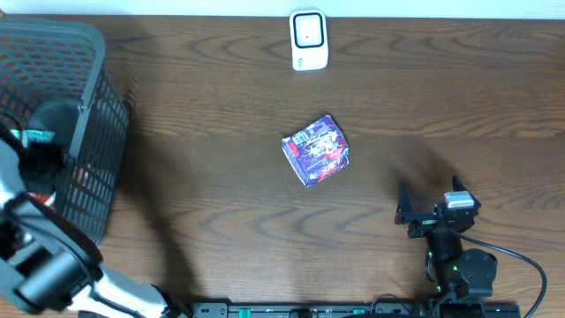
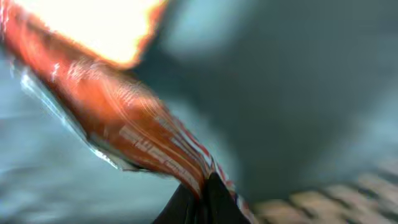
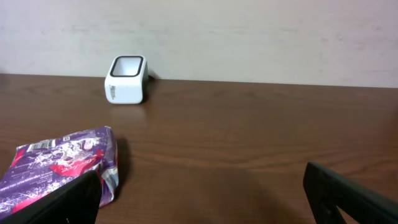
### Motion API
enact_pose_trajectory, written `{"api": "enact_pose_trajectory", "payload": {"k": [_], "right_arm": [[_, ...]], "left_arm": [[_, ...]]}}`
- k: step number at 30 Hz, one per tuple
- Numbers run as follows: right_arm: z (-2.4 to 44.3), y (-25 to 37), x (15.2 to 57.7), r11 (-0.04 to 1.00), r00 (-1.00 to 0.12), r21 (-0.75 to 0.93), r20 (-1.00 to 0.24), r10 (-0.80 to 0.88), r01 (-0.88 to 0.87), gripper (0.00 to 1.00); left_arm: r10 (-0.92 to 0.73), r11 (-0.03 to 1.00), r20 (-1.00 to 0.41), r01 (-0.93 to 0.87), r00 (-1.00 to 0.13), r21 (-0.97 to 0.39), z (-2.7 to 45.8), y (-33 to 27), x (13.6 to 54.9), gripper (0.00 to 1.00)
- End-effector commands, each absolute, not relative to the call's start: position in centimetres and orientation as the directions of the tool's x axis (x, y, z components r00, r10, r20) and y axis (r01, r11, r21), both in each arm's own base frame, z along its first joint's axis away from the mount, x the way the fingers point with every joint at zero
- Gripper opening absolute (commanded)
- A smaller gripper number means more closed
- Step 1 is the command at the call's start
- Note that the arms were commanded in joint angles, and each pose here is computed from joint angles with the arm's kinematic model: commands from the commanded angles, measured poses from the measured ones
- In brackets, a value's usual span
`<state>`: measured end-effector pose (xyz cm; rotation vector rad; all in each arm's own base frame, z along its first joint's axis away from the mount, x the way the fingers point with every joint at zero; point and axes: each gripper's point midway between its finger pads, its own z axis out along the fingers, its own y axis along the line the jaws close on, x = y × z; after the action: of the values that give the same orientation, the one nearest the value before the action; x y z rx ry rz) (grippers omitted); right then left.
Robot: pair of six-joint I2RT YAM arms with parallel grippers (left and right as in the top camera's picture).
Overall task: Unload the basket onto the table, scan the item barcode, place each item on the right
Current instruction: 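Grasp the red-orange snack bar in the basket with the left gripper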
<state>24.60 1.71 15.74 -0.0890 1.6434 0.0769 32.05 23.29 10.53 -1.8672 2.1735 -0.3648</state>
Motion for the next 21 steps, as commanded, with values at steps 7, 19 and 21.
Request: {"api": "enact_pose_trajectory", "payload": {"k": [7,19,21], "right_arm": [[15.6,1.3,24.6,0.996,-0.077,-0.015,-0.997,-0.022,-0.089,0.99],[15.6,1.3,24.6,0.996,-0.077,-0.015,-0.997,-0.022,-0.089,0.99],[15.6,1.3,24.6,0.996,-0.077,-0.015,-0.997,-0.022,-0.089,0.99]], "left_arm": [[-0.916,0.39,-0.376,-0.533,-0.14,-0.751,30.9,20.8,35.4,0.07],[-0.844,0.484,-0.519,-0.605,-0.133,-0.632,32.1,20.0,33.2,0.47],[-0.8,0.548,-0.562,-0.639,-0.211,-0.54,30.4,20.4,33.2,0.63]]}}
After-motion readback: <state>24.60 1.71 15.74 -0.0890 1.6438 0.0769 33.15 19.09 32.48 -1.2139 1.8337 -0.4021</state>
